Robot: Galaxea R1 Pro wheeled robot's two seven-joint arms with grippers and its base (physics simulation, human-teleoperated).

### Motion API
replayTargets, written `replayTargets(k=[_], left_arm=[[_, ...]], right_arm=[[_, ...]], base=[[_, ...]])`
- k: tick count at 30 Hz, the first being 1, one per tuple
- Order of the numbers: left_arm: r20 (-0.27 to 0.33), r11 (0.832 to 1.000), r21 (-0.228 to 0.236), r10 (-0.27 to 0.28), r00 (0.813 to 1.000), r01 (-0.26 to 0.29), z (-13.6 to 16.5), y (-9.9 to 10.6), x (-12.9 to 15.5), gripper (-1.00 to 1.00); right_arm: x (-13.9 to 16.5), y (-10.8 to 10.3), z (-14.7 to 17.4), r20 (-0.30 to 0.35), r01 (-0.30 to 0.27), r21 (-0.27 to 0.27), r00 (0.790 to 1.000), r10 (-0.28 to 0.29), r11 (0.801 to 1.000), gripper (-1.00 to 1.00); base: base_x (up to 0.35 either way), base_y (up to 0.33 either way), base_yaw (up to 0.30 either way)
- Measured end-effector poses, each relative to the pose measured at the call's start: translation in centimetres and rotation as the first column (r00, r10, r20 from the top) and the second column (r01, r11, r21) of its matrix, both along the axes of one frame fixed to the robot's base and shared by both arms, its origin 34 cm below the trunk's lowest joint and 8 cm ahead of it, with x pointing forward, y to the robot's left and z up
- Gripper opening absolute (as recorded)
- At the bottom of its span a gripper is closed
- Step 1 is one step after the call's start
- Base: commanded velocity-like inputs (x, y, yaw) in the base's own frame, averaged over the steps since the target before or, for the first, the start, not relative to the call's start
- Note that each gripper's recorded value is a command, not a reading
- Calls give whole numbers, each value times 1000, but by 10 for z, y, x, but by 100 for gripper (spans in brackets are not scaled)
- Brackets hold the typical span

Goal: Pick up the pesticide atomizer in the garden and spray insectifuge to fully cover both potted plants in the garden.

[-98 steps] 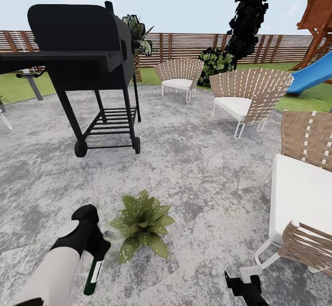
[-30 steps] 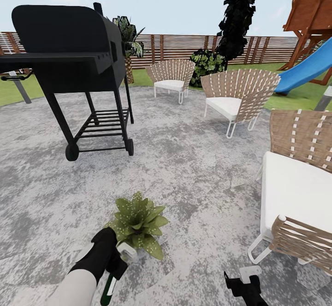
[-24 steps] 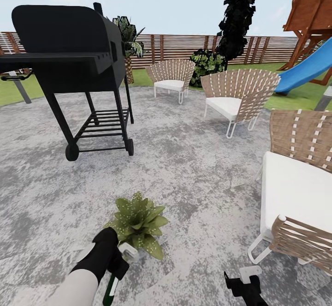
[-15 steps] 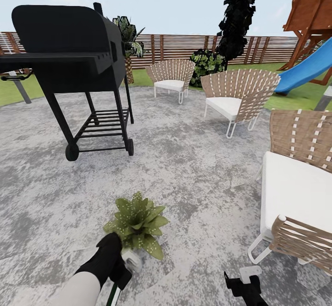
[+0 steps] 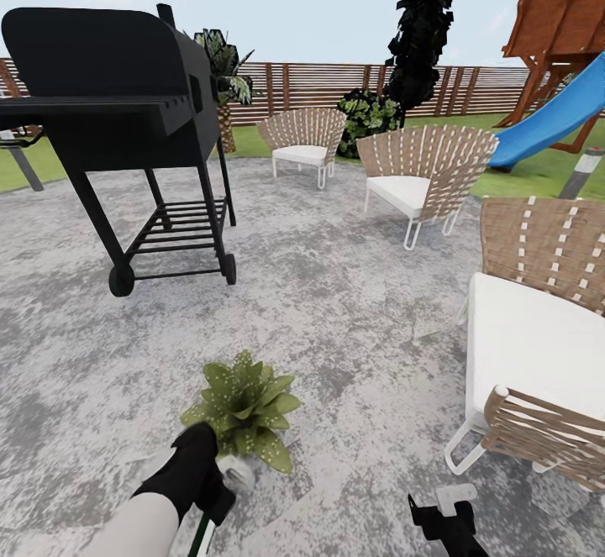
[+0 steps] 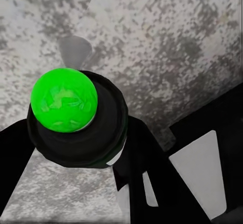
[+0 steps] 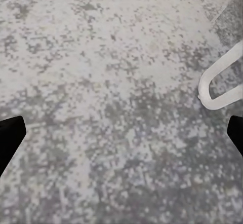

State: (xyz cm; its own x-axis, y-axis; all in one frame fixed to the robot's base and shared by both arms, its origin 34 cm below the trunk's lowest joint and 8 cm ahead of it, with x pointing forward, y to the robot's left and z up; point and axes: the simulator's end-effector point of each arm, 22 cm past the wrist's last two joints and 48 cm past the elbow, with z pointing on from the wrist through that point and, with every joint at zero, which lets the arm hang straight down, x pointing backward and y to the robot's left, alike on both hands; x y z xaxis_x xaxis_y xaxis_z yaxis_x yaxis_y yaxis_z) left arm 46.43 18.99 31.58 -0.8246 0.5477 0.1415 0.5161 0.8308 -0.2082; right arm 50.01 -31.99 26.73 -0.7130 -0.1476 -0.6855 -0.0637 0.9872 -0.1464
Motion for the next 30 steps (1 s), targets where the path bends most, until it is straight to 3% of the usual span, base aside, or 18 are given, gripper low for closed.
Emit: replayTargets(k=[9, 15, 21, 25, 30], left_arm=[[19, 1000, 0, 7, 1000, -7, 5, 1, 11, -100], [80, 997, 33, 69, 994, -72, 38, 6, 68, -100], [76, 996, 41, 77, 994, -80, 39, 11, 69, -100], [69, 993, 68, 95, 993, -99, 37, 41, 66, -100], [40, 995, 31, 97, 994, -99, 37, 35, 59, -100]], right_arm=[[0, 0, 0, 0, 0, 0, 1000, 0, 1000, 100], [0, 0, 0, 0, 0, 0, 1000, 0, 1000, 100], [0, 0, 0, 0, 0, 0, 1000, 0, 1000, 100], [-1, 1, 0, -1, -1, 1, 1000, 1, 1000, 100], [0, 0, 0, 0, 0, 1, 1000, 0, 1000, 100]], base=[[0, 0, 0], [0, 0, 0], [0, 0, 0], [0, 0, 0], [0, 0, 0]])
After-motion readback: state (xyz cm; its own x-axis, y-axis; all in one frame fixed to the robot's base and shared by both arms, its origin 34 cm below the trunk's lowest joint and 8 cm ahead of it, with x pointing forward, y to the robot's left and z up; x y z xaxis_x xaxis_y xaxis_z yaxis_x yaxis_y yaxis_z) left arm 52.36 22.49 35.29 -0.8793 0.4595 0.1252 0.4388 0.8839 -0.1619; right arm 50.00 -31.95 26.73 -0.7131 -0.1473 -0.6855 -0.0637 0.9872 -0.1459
